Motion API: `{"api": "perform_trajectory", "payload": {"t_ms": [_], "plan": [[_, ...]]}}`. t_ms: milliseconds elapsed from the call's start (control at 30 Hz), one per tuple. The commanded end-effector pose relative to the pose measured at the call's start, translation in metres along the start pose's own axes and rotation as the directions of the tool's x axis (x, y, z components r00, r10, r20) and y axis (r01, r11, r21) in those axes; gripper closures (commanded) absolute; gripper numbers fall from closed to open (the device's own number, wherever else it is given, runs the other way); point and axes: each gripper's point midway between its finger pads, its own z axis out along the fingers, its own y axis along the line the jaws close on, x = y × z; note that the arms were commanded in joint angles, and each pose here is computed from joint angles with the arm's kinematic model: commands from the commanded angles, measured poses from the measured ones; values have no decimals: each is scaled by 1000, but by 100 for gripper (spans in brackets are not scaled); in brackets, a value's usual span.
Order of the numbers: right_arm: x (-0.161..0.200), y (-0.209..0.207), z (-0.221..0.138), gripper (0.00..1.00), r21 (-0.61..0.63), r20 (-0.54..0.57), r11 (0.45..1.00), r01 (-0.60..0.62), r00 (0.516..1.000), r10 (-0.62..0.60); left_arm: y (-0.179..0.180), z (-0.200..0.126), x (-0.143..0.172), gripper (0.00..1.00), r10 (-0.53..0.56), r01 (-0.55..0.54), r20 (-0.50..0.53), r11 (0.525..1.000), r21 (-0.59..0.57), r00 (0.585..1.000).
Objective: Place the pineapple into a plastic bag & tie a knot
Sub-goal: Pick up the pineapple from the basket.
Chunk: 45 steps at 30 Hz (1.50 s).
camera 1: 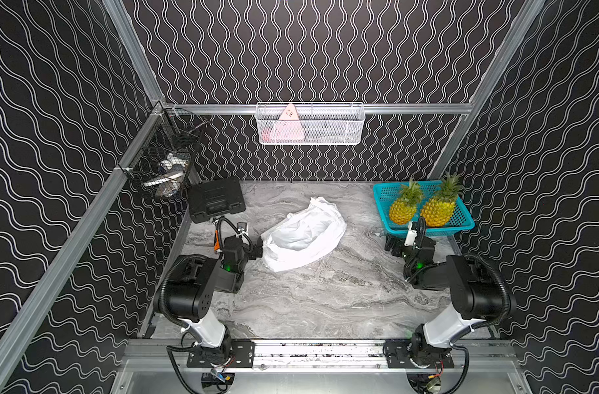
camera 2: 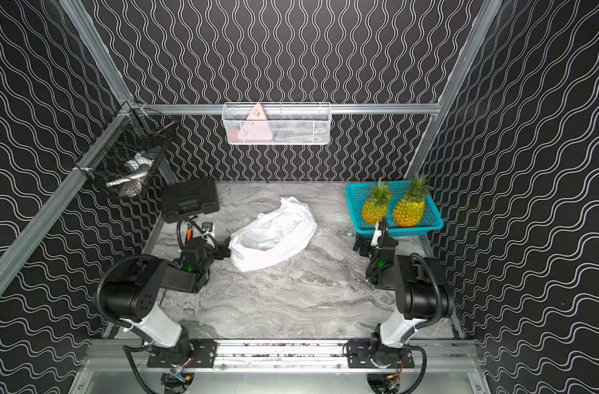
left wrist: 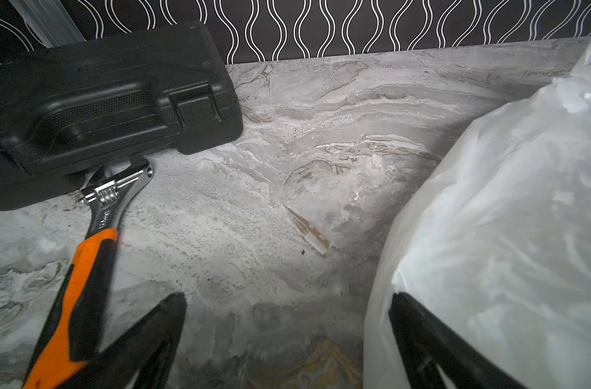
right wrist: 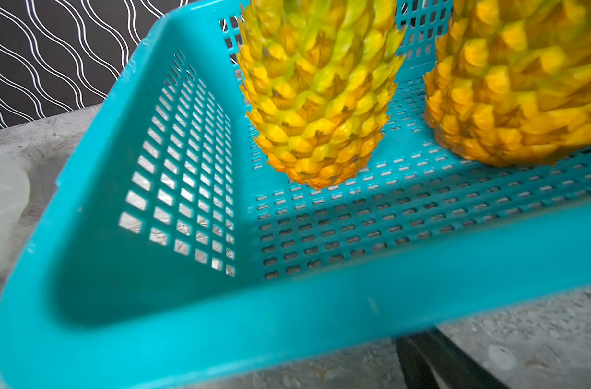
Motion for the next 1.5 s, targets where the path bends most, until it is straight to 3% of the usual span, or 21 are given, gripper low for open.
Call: {"api": "perform_trajectory", "payload": {"t_ms": [0, 767, 867, 933, 1033, 1067, 1133, 1200, 1333, 1467], "plan": [[-13, 1, 0, 0, -2, 52, 1000, 4, 999, -4, 2, 0, -11, 1, 13, -12, 46, 1000, -12, 999], [-12, 2, -1, 0, -4, 47, 1000, 4, 999, -4, 2, -1, -11, 1, 11, -10, 49, 1000, -13, 999], [-16, 8, -13, 0, -17, 80, 999, 35, 996, -34, 4, -17, -19, 1, 1, 2, 110, 1000, -20, 994], [-29, 13, -26, 0, 19, 114, 998, 53, 992, -55, 19, -31, -34, 1, -38, 50, 133, 994, -92, 990], [-41, 7, -47, 0, 88, 86, 994, -67, 994, 60, 36, -54, -50, 1, -91, 117, 148, 977, -179, 985], [-41, 7, -55, 0, 104, 46, 990, -96, 995, 92, 37, -59, -53, 1, -99, 122, 115, 971, -208, 988], [-44, 17, -75, 0, 158, -13, 985, -70, 997, 73, 34, -65, -55, 1, -122, 106, -51, 964, -243, 991], [-54, 33, -99, 0, 140, -47, 987, -83, 995, 90, 41, -77, -59, 1, -170, 105, -190, 944, -313, 967], [-103, 45, -125, 0, 128, 0, 979, -159, 987, 160, 36, -116, -93, 1, -272, 178, -268, 928, -328, 924], [-174, 42, -98, 0, 140, -67, 982, -124, 989, 134, -13, -134, -120, 1, -350, 299, -375, 936, -189, 858]]}}
